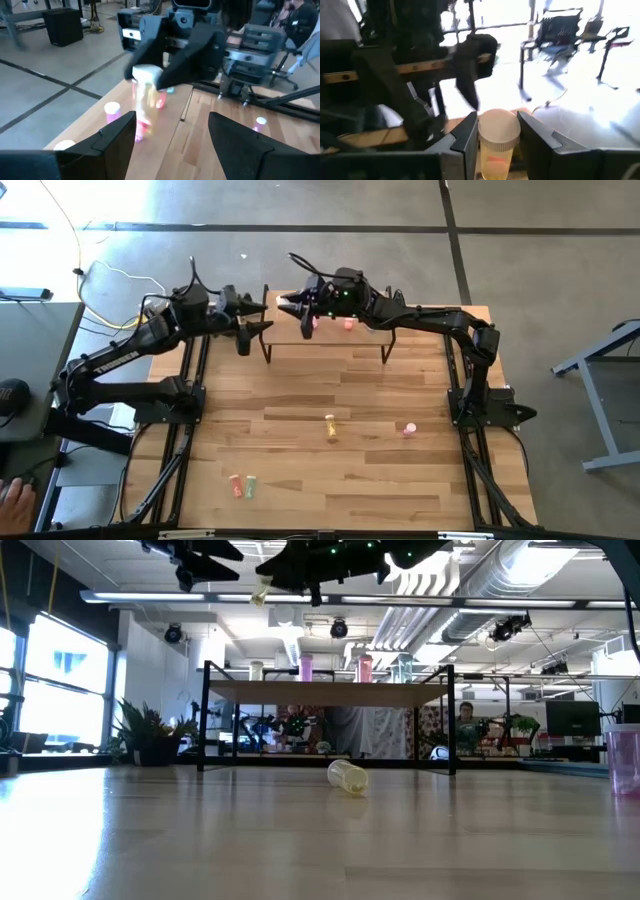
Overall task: Pick and place medicine bottles onto shelf by color
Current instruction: Put the bottom yellow pill bottle on the shelf
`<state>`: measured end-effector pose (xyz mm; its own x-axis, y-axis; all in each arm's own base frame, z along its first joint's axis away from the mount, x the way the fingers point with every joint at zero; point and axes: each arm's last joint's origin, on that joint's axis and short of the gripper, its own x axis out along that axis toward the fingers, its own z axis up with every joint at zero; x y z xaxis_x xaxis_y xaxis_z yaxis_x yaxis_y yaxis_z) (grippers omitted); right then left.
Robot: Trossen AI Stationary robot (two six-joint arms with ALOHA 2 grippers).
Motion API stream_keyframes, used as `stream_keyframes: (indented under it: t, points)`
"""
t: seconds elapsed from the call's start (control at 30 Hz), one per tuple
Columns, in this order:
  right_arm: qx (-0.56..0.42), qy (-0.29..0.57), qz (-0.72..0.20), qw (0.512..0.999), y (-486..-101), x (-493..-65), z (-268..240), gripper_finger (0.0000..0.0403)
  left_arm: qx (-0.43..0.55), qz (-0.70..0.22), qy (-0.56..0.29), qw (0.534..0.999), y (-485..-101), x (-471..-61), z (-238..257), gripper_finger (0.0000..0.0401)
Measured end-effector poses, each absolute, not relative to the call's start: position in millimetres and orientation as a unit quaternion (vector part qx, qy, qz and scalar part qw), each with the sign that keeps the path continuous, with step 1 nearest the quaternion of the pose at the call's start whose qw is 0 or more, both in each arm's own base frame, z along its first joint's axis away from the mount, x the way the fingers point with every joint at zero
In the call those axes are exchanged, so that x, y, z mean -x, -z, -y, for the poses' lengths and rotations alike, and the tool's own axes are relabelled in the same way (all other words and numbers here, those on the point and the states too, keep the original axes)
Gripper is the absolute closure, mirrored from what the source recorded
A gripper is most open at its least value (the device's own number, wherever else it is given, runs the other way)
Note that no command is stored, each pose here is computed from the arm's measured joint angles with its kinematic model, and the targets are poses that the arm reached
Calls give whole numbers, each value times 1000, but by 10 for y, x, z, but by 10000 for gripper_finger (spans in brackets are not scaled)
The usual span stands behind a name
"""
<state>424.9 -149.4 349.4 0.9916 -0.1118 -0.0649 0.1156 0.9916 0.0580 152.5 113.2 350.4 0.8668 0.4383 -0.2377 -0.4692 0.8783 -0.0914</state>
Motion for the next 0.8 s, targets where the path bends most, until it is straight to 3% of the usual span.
stream_keyframes:
  t: [0.27,0.8]
  points:
    - [39,98,-18,994,-3498,-4270,1526,298,92,-82,-236,964,-3599,-1329,-976,162]
    - [41,77,-115,989,-2827,-4549,1580,298,90,-83,-261,957,-3613,-1239,-924,162]
